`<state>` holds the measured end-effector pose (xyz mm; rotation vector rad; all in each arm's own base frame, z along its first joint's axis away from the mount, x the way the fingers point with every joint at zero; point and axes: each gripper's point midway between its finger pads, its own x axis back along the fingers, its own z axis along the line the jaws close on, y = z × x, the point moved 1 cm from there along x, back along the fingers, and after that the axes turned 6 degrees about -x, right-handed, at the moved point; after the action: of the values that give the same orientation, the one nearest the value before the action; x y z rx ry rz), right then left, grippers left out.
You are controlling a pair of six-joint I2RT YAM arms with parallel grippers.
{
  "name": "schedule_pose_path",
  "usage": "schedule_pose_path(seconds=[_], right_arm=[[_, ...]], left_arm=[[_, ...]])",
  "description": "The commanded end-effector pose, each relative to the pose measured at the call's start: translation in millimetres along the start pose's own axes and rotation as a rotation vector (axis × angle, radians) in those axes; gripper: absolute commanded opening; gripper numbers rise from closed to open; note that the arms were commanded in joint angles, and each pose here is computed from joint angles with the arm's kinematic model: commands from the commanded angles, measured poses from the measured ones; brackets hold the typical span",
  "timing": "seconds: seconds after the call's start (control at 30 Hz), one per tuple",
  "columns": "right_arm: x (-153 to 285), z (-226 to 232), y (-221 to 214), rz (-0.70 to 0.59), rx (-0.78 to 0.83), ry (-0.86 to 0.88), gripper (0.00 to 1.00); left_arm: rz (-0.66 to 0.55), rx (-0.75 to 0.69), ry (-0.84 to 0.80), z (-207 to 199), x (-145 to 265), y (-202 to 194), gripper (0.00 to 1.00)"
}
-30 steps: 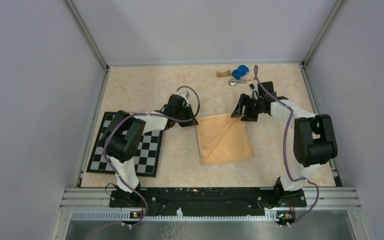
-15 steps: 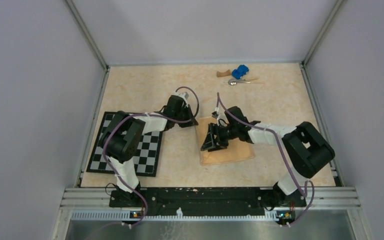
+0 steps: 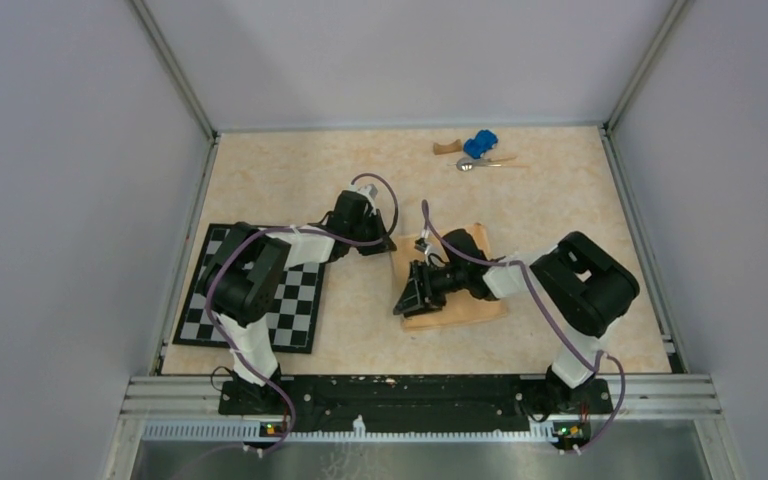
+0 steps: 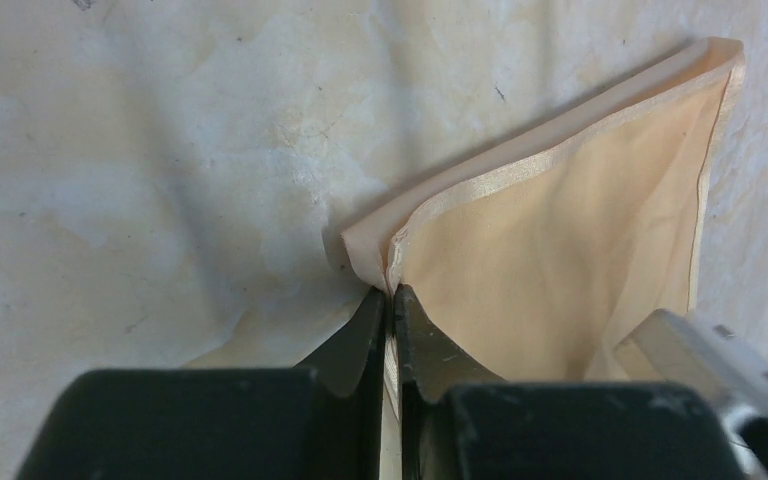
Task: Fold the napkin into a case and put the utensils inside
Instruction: Smooth out the upper triangle-folded napkin at the center of the board.
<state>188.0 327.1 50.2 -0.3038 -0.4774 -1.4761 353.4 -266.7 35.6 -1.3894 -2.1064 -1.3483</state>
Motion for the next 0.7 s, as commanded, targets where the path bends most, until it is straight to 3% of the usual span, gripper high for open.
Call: schedule_pose_path(seconds=[0.0, 0.3, 0.67], right_arm=[[-0.9, -10.2, -23.5, 0.035, 0.01, 0.011, 0.49], [12.8, 25.3, -8.2, -0.019, 0.084, 0.037, 0.5], [-8.4, -8.3, -40.6, 0.049, 0.037, -0.014, 0.49]], left_arm=[[0.02, -0.003, 0.035, 6.6, -3.2, -5.2, 0.09], [0.026, -0.009, 0.047, 8.7, -3.7, -5.0, 0.09], [0.03, -0.013, 0.053, 10.5, -5.3, -5.5, 0.08]])
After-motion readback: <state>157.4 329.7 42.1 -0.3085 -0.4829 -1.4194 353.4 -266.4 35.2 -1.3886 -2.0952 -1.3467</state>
